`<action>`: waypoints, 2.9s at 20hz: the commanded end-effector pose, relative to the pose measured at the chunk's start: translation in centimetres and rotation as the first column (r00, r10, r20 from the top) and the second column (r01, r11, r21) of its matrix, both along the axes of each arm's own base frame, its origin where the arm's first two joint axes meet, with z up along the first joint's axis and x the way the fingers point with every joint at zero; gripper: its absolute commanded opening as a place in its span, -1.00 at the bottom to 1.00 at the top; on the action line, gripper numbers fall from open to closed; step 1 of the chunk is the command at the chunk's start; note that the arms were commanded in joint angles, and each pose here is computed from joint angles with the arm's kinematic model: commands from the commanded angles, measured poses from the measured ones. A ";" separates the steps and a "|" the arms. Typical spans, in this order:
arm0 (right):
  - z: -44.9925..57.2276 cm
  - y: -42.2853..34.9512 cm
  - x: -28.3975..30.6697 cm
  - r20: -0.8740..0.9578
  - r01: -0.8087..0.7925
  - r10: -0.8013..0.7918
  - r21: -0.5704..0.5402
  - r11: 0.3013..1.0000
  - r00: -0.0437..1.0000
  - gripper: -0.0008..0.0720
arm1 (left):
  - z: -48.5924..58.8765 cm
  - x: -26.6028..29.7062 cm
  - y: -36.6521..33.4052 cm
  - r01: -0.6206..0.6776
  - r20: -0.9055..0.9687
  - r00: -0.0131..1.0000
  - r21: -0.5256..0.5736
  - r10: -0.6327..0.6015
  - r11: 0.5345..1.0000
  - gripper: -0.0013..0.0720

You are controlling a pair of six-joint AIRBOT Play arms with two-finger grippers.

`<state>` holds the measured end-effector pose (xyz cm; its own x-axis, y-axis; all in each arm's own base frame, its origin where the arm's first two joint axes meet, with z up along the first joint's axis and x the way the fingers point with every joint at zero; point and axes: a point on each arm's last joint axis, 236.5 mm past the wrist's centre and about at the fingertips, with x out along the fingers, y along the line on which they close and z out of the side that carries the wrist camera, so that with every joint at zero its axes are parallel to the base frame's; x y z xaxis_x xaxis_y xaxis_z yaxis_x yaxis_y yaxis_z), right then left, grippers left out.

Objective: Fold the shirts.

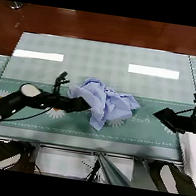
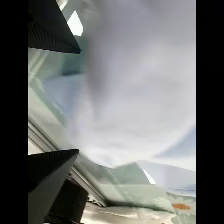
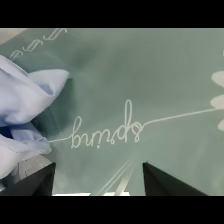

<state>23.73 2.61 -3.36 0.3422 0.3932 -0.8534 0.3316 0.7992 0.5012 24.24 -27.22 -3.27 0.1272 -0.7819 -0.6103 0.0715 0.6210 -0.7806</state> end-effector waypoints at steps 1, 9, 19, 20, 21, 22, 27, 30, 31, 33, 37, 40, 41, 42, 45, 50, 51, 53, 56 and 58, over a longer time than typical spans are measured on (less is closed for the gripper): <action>-0.9 0.9 -1.2 -0.024 -0.005 0.006 0.040 0.999 1.000 0.72 | -1.9 3.1 -4.1 0.040 -0.002 0.999 0.014 -0.040 0.999 0.95; -3.8 9.4 0.9 -0.024 -0.122 0.127 0.164 0.979 0.992 0.72 | 3.5 5.7 0.1 0.157 -0.006 0.987 -0.157 -0.160 0.975 -0.91; -1.8 18.4 9.1 0.047 -0.446 0.445 0.162 0.880 0.894 -0.91 | 6.6 6.8 3.4 0.124 0.039 0.992 -0.199 -0.118 0.972 -0.91; 2.3 17.8 11.7 0.129 -0.465 0.450 0.135 0.875 0.884 -0.92 | 8.0 7.6 4.3 0.112 0.074 0.992 -0.203 -0.099 0.973 -0.91; 7.1 16.8 14.6 0.226 -0.464 0.436 0.090 0.881 0.871 -0.92 | 10.3 8.9 5.5 0.096 0.143 0.987 -0.202 -0.067 0.975 -0.91; 13.4 15.4 17.5 0.345 -0.442 0.408 0.023 0.897 0.846 -0.92 | 13.8 10.6 6.6 0.072 0.239 0.971 -0.208 -0.020 0.975 -0.91; 44.6 10.8 16.9 0.791 -0.279 0.386 -0.281 0.918 0.475 -0.92 | 39.3 12.6 11.6 -0.021 0.768 0.600 -0.264 0.223 0.964 -0.91; 51.8 10.1 8.5 0.845 -0.193 0.434 -0.390 0.900 0.312 -0.92 | 50.0 6.6 13.7 -0.090 0.929 0.303 -0.196 0.214 0.977 -0.91; 52.6 9.7 5.8 0.846 -0.165 0.450 -0.418 0.893 0.287 -0.92 | 51.8 4.5 14.6 -0.158 0.954 0.232 -0.155 0.189 0.975 -0.91; 53.4 8.8 0.4 0.848 -0.097 0.469 -0.460 0.883 0.247 -0.92 | 53.6 0.8 16.3 -0.314 0.983 0.128 -0.088 0.134 0.945 -0.91; 53.3 7.5 -7.8 0.850 -0.011 0.485 -0.494 0.869 0.206 -0.92 | 52.9 -7.0 17.0 -0.520 0.998 0.063 0.030 0.003 0.854 -0.91; 51.3 7.9 -10.3 0.833 -0.058 0.494 -0.496 0.866 0.247 -0.92 | 50.1 -9.7 15.5 -0.501 0.995 0.099 0.063 -0.015 0.863 -0.91; 50.0 8.1 -10.0 0.818 -0.088 0.502 -0.499 0.862 0.283 -0.92 | 48.4 -9.4 15.6 -0.496 0.990 0.138 0.073 -0.005 0.865 -0.91; 48.5 8.1 -9.3 0.795 -0.121 0.509 -0.500 0.858 0.329 -0.91 | 46.3 -8.7 15.8 -0.490 0.981 0.192 0.082 0.016 0.868 -0.91; 42.1 8.2 -5.4 0.714 -0.221 0.506 -0.459 0.860 0.484 -0.92 | 38.2 -5.1 16.8 -0.452 0.907 0.406 0.088 0.116 0.888 -0.91; 29.9 8.2 6.1 0.594 -0.285 0.428 -0.324 0.902 0.681 -0.92 | 22.5 1.8 16.7 -0.341 0.689 0.690 0.037 0.223 0.939 -0.91; 27.5 8.1 8.8 0.557 -0.293 0.420 -0.306 0.906 0.717 -0.92 | 19.4 3.3 16.7 -0.343 0.643 0.728 0.041 0.238 0.938 -0.91; 24.0 8.9 14.3 0.538 -0.304 0.383 -0.234 0.924 0.751 -0.92 | 15.1 6.3 16.3 -0.323 0.587 0.779 0.078 0.218 0.943 -0.91; 20.4 10.9 21.7 0.518 -0.313 0.299 -0.063 0.948 0.801 -0.92 | 11.0 11.8 15.8 -0.350 0.519 0.819 0.112 0.246 0.930 -0.91; 19.3 12.3 25.8 0.516 -0.320 0.256 0.037 0.947 0.817 -0.92 | 9.2 15.5 15.5 -0.374 0.480 0.832 0.113 0.279 0.921 -0.91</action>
<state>43.54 12.82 18.84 0.5921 0.5397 -0.5984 -0.2647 0.8317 0.4881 35.16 -11.08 10.04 0.6588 -0.5431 -0.5206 0.2181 0.8001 -0.5588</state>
